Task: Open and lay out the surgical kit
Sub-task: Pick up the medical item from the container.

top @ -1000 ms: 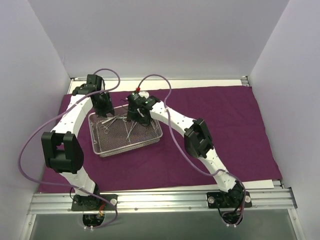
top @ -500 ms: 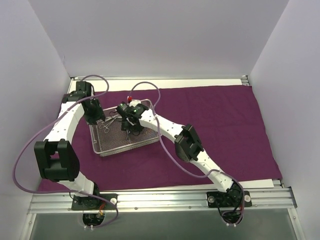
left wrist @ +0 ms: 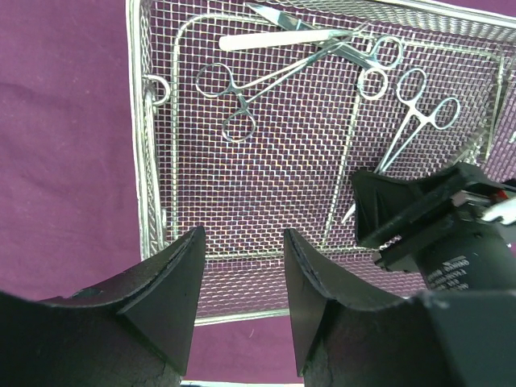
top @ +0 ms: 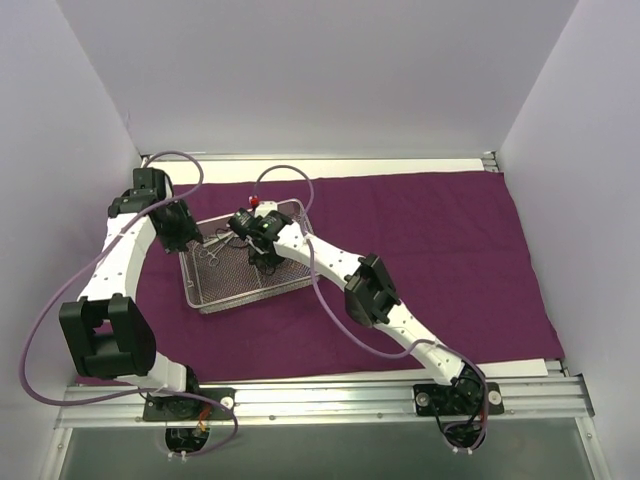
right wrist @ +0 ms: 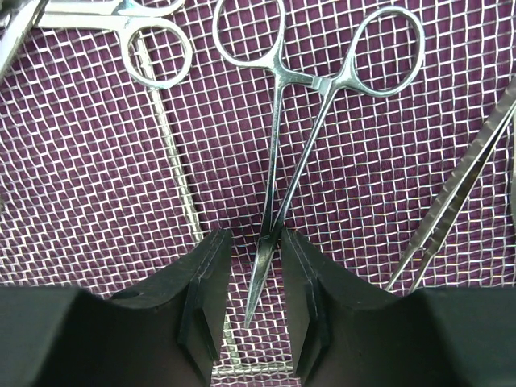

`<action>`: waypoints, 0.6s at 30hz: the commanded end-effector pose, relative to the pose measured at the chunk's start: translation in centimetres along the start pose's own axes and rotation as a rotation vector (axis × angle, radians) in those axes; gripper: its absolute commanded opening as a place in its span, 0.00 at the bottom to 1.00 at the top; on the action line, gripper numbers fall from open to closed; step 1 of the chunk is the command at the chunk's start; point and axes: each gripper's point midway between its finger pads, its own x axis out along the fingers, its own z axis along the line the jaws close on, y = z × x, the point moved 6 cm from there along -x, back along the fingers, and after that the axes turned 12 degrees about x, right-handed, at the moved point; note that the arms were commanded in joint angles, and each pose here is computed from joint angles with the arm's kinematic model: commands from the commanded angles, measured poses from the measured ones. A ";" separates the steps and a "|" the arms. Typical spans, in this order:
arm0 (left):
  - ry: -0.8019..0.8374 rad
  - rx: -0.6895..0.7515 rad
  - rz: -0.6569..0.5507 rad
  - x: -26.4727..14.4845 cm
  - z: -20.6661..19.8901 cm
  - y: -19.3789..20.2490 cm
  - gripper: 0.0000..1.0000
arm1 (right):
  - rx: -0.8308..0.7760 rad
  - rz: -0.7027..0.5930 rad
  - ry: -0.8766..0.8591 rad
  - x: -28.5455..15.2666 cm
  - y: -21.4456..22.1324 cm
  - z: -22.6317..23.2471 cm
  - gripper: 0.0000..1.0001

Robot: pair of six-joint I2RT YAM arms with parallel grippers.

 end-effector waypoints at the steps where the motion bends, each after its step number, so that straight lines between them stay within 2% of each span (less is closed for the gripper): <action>1: 0.049 -0.011 -0.070 -1.5 -0.3 -0.7 0.52 | -0.150 0.188 0.239 5.3 6.8 -5.3 0.31; 4: 0.063 -0.007 -0.070 -1.7 -0.5 -0.6 0.52 | -0.167 0.215 0.216 5.3 7.4 -5.0 0.29; 7: 0.059 -0.005 -0.066 -2.0 -0.4 -0.6 0.52 | -0.185 0.225 0.182 4.8 7.1 -4.7 0.16; 9: 0.058 -0.004 -0.065 -2.1 -0.4 -0.6 0.52 | -0.176 0.227 0.168 4.4 6.4 -4.6 0.02; 10: 0.059 -0.003 -0.068 -2.2 -0.4 -0.6 0.52 | -0.175 0.224 0.170 4.2 6.1 -4.7 0.00; 14: 0.060 -0.003 -0.066 -2.2 -0.4 -0.5 0.52 | -0.160 0.193 0.126 3.1 3.6 -4.7 0.00; 17: 0.044 0.004 -0.048 -2.1 -0.2 -0.3 0.52 | -0.174 0.113 0.023 0.1 0.8 -2.8 0.00; 18: 0.032 0.008 -0.049 -2.1 -0.1 -0.3 0.52 | -0.164 0.125 -0.057 -1.6 -0.3 -2.0 0.00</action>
